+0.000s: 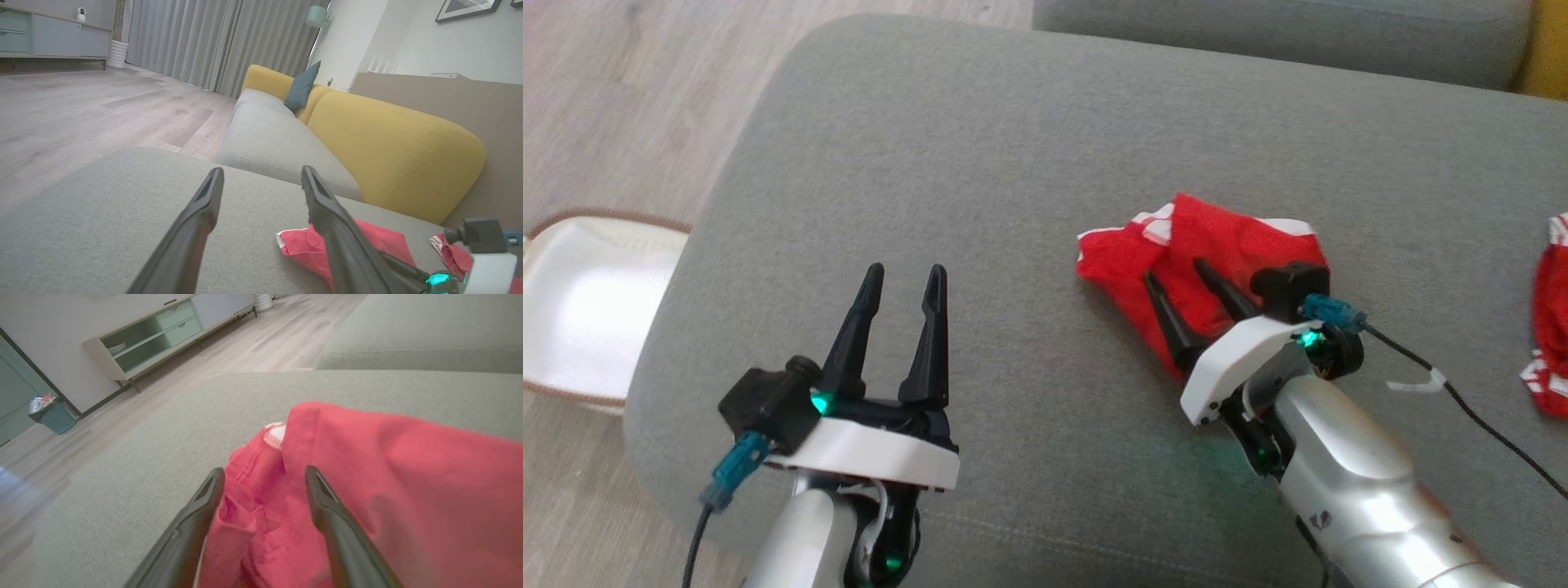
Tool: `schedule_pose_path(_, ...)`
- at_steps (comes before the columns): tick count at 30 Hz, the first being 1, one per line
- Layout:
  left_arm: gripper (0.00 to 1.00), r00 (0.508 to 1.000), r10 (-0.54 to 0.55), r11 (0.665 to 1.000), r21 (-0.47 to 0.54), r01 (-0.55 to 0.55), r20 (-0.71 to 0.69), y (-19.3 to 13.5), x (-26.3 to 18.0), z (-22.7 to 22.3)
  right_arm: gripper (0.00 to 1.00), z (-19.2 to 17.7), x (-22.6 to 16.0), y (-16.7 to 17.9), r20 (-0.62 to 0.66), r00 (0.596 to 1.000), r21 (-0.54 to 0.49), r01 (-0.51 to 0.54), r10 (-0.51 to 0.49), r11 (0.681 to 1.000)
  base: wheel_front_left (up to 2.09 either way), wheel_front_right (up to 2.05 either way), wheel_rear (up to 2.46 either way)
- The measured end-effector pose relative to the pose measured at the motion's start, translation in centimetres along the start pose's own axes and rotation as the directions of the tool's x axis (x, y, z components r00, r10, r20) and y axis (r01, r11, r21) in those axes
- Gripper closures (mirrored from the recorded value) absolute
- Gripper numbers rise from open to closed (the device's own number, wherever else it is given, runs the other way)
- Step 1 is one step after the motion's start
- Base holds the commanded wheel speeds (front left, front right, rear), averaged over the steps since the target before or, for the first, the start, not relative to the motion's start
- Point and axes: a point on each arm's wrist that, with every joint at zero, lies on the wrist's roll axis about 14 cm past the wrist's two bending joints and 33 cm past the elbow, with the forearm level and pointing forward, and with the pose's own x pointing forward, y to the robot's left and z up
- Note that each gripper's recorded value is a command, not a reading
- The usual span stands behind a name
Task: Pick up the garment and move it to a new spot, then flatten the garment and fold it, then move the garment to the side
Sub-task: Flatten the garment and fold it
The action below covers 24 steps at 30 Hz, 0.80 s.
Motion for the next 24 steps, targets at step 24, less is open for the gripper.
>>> schedule_pose_path(24, 0.00, 0.985, -0.170, 0.984, -0.041, 0.171, 0.029, -5.4, 2.7, 0.1, 0.00, 5.3, -15.3, -11.3, 0.349, 0.825, -0.071, 0.496, -0.444, 0.865, 0.00, 0.00, 0.00)
